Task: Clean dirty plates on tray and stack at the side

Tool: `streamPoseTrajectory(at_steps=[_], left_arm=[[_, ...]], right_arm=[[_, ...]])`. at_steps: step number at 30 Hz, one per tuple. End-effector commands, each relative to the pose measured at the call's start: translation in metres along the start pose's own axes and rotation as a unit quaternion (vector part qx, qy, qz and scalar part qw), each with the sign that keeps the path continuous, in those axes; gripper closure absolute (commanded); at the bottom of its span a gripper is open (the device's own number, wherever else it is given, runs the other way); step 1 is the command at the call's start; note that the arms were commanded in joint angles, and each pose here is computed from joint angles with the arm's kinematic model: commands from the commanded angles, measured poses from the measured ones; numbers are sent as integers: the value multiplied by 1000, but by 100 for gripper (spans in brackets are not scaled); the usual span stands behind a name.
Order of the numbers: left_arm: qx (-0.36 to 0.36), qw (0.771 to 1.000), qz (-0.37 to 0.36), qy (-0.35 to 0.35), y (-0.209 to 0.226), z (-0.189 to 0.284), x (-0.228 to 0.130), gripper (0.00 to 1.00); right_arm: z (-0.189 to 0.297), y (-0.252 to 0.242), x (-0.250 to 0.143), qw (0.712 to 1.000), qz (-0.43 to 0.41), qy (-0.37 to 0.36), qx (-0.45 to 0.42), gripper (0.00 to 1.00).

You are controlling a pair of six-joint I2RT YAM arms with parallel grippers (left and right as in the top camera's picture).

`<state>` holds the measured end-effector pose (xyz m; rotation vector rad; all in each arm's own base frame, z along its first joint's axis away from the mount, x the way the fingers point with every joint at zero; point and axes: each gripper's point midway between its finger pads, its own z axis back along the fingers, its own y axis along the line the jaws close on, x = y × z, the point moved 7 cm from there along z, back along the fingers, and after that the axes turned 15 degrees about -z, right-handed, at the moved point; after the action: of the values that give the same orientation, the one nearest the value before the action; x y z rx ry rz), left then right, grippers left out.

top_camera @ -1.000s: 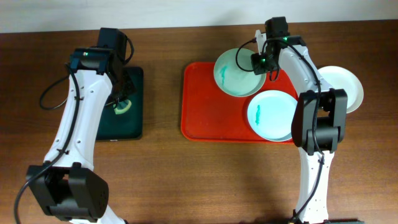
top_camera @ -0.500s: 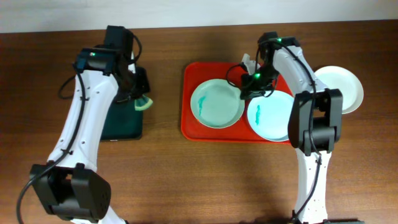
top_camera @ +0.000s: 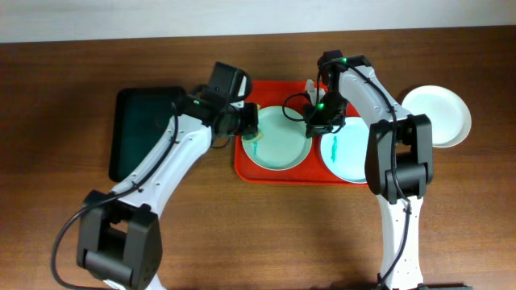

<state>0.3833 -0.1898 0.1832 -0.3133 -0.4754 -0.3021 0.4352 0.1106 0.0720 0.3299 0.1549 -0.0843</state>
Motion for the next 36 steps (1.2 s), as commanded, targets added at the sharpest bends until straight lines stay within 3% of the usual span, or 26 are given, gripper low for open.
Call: streamPoseTrajectory(at_steps=[1,3,6,9,12,14,16,19,20,24,26,30,33,36], left_arm=[[-22,998,57,7,-1,-35,-7,100],[-63,997,49,8,-10,-63,-8,100],[-54,996,53,45,-5,-96,-26,100],[10,998,-19,67,14,-118,-41,100],[166,983,-30,68,47,-110,-42,100],[206,975,-44,66,52,-100,-35,100],[197,979,-44,36,42,-81,-11,100],[-5,1000,-31,5,-6,-79,6,100],[-17,1000,-5,-1,-9,-84,8,100],[-16,999,6,32,1,-125,-11,100],[62,997,1,42,27,-133,-18,100],[279,957,-42,65,81,-105,-16,100],[284,958,-39,30,72,-69,12,100],[268,962,1,-41,53,10,37,100]], right_arm=[[-3,3,0,1000,0,-6,1,96],[-4,4,3,1000,-6,-14,4,96],[-7,2,3,1000,-6,-13,3,96],[-7,2,4,1000,-5,-16,4,96],[-7,2,4,1000,-5,-16,4,96],[-7,2,4,1000,-5,-16,4,96],[-7,2,4,1000,-4,-17,4,96],[-7,3,6,1000,-2,-22,6,96],[-7,3,6,1000,-2,-23,6,96],[-7,4,8,1000,0,-28,7,96],[-7,3,8,1000,0,-28,7,96],[-7,3,8,1000,0,-28,7,96],[-4,5,10,999,2,-33,8,96],[35,20,14,997,17,-73,17,96]])
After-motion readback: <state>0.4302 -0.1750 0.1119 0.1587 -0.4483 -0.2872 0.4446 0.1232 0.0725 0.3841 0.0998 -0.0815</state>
